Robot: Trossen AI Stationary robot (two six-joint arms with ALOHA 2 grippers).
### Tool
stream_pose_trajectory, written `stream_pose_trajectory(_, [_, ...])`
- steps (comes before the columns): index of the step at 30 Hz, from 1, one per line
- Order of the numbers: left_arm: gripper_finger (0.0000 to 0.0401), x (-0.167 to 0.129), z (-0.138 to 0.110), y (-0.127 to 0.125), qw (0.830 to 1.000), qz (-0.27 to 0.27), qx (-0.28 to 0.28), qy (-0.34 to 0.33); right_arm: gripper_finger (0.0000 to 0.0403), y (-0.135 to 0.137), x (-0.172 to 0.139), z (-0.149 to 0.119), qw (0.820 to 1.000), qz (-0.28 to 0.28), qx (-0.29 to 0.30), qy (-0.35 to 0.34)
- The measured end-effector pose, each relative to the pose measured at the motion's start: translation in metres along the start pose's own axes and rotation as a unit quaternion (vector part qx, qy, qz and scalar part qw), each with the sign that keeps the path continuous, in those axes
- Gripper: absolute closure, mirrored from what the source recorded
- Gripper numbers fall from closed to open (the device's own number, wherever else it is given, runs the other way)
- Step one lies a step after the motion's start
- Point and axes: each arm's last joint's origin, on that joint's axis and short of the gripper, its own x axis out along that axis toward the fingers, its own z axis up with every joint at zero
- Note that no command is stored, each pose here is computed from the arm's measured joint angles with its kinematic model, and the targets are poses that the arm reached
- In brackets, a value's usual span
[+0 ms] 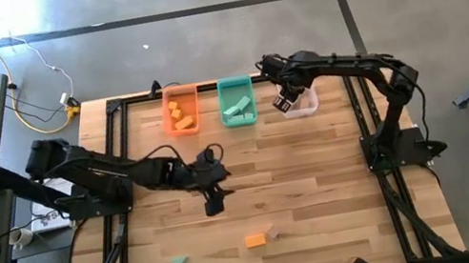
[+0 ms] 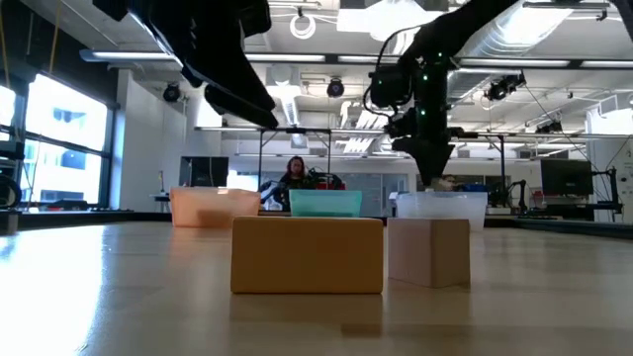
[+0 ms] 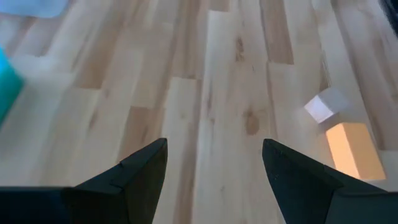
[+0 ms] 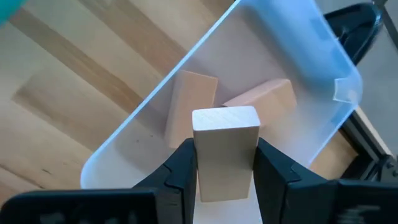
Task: Sort & place blocks by color
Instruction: Put the brown block into the transparent bin, then put the orange block into the orange bin
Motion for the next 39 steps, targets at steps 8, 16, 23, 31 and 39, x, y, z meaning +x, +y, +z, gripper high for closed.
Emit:
stream_pose_trajectory(8, [0.015,0.027,-0.009,-0.024,1.0,-0.024,0.018,-0.007,0.0283,0.001,0.02,0.003,1.0,-0.005,0.002,0.029])
stream_pose_trajectory(16, [0.015,0.035,-0.008,-0.046,0.999,-0.042,0.013,-0.012,0.0199,0.004,0.021,0.004,1.0,-0.014,-0.005,0.02])
stream_pose_trajectory(23, [0.0151,0.033,0.012,-0.074,0.996,-0.026,0.082,0.0,0.0182,0.002,0.018,0.003,1.0,-0.013,-0.006,0.021])
stream_pose_trajectory(31, [0.0151,0.044,0.015,-0.093,0.994,0.003,0.094,0.046,0.0202,-0.004,-0.001,0.0,1.0,-0.02,0.003,-0.001])
stream_pose_trajectory(39, [0.0151,0.053,0.002,-0.113,0.995,-0.01,0.072,0.062,0.0208,-0.013,-0.029,-0.006,0.998,0.008,0.046,-0.036])
